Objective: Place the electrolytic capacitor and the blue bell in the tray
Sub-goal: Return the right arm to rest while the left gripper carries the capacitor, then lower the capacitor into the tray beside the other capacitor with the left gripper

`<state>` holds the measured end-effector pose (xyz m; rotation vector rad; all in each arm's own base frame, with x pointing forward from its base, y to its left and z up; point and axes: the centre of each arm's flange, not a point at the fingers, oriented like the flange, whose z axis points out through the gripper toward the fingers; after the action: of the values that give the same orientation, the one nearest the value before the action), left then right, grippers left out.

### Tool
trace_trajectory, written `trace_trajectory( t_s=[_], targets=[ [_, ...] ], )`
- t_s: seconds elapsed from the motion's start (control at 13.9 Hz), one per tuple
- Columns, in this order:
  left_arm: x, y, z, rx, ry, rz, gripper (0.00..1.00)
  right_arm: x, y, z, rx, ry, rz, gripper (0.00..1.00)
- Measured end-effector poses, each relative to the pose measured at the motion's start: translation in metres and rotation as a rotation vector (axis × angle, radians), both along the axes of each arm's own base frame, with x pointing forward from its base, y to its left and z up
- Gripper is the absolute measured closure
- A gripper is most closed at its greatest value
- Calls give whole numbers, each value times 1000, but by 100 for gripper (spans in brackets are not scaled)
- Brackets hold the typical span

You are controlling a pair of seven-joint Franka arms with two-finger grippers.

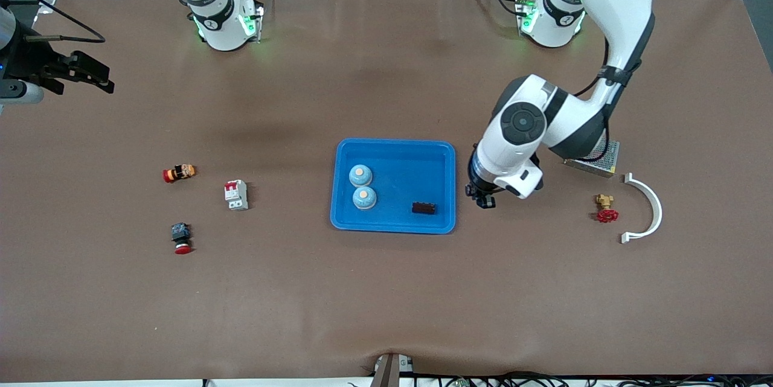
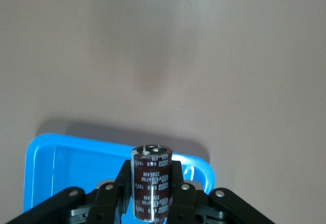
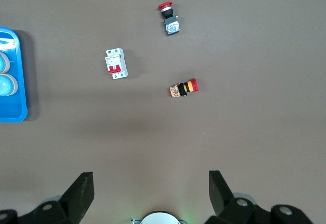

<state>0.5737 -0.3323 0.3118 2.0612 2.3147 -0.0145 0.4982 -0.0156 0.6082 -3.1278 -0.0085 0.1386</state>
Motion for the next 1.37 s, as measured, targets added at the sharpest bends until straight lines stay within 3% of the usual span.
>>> trace_trajectory(
  t_s=[0.65,1.37],
  targets=[
    [-39,-40,-39,12,-32,-13,67,0,0,4,-1,-10,0,0],
    [-46,-70,-77,35,-52,-97,67,1,0,14,-2,-28,0,0]
  ],
)
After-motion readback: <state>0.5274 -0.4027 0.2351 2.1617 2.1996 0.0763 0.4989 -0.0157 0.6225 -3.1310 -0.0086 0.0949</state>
